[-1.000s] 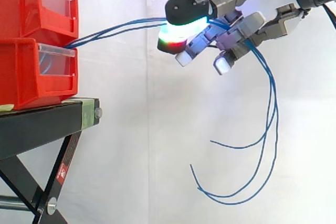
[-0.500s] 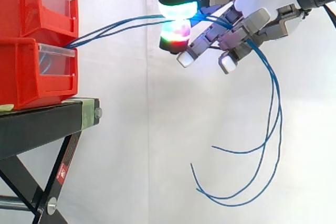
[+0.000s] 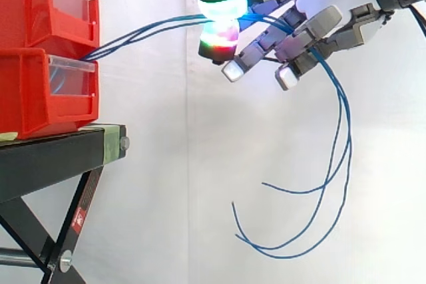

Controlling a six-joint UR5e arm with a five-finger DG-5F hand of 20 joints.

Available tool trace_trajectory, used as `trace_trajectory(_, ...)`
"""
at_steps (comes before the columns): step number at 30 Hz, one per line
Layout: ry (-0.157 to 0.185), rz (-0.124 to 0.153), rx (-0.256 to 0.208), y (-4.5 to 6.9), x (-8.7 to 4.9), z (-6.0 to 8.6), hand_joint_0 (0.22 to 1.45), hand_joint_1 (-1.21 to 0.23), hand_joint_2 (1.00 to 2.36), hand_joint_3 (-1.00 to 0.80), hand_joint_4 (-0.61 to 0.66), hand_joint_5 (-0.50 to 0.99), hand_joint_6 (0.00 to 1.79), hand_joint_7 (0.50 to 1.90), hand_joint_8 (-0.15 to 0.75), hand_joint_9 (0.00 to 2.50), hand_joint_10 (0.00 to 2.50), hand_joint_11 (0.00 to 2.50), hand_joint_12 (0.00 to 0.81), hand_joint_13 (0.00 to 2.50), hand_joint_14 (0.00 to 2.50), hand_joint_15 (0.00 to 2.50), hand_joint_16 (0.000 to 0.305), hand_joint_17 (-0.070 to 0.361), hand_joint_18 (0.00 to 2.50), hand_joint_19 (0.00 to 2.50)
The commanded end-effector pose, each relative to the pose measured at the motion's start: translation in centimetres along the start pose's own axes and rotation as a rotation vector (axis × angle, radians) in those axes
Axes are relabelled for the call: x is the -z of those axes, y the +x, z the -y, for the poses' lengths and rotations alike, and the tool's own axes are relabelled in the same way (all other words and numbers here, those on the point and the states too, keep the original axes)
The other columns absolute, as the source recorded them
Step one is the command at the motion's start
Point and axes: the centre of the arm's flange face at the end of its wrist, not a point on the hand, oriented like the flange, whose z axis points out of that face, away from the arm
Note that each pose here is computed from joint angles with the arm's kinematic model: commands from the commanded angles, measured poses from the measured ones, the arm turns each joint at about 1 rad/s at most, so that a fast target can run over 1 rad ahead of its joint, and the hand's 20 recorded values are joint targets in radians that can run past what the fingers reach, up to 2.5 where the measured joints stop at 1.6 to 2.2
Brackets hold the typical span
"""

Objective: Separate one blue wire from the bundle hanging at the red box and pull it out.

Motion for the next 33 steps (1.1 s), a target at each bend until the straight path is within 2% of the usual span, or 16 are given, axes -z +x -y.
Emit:
trace_trajectory(1, 0.0, 0.0, -0.001, 0.01, 0.01, 0.05, 0.65, -0.78, 1.03, -0.04, 0.2, -0.23, 0.81, 1.09, 0.346, 0.87, 0.02, 1.17, 0.314, 1.17, 2.5, 0.54, 0.049, 0.109, 0.92, 1.07)
trace_trajectory(5, 0.002, -0.001, 0.0, -0.01, 0.02, 0.01, 0.65, -0.85, 1.03, -0.08, 0.19, -0.26, 0.81, 1.11, 0.323, 0.62, 0.02, 1.14, 0.318, 1.07, 2.5, 0.52, 0.051, 0.115, 0.85, 1.05)
trace_trajectory(8, 0.002, -0.001, 0.0, -0.01, 0.02, 0.01, 0.66, -0.88, 1.03, -0.09, 0.18, -0.26, 0.8, 1.13, 0.316, 0.57, 0.02, 1.13, 0.323, 1.05, 2.5, 0.51, 0.051, 0.115, 0.84, 1.05)
trace_trajectory(12, 0.0, -0.002, -0.011, 0.07, 0.04, -0.04, 0.67, -0.91, 1.03, -0.1, 0.17, -0.27, 0.8, 1.14, 0.307, 0.52, 0.02, 1.12, 0.317, 1.03, 2.5, 0.49, 0.052, 0.117, 0.83, 1.04)
trace_trajectory(20, 0.0, -0.002, -0.064, 0.09, 0.04, 0.02, 0.68, -0.93, 1.03, -0.09, 0.14, -0.28, 0.81, 1.15, 0.298, 0.46, 0.02, 1.13, 0.313, 0.99, 2.5, 0.49, 0.052, 0.117, 0.83, 1.04)
trace_trajectory(27, -0.002, -0.003, -0.064, 0.16, 0.05, -0.08, 0.67, -0.93, 1.03, -0.14, 0.15, -0.28, 0.81, 1.14, 0.301, 0.48, 0.02, 1.12, 0.309, 1.0, 2.5, 0.47, 0.052, 0.117, 0.83, 1.04)
trace_trajectory(33, -0.012, 0.0, -0.071, 0.2, -0.05, -0.2, 0.69, -0.94, 1.03, -0.15, 0.1, -0.3, 0.82, 1.12, 0.273, 0.36, 0.02, 1.07, 0.311, 0.99, 2.5, 0.45, 0.054, 0.121, 0.82, 1.02)
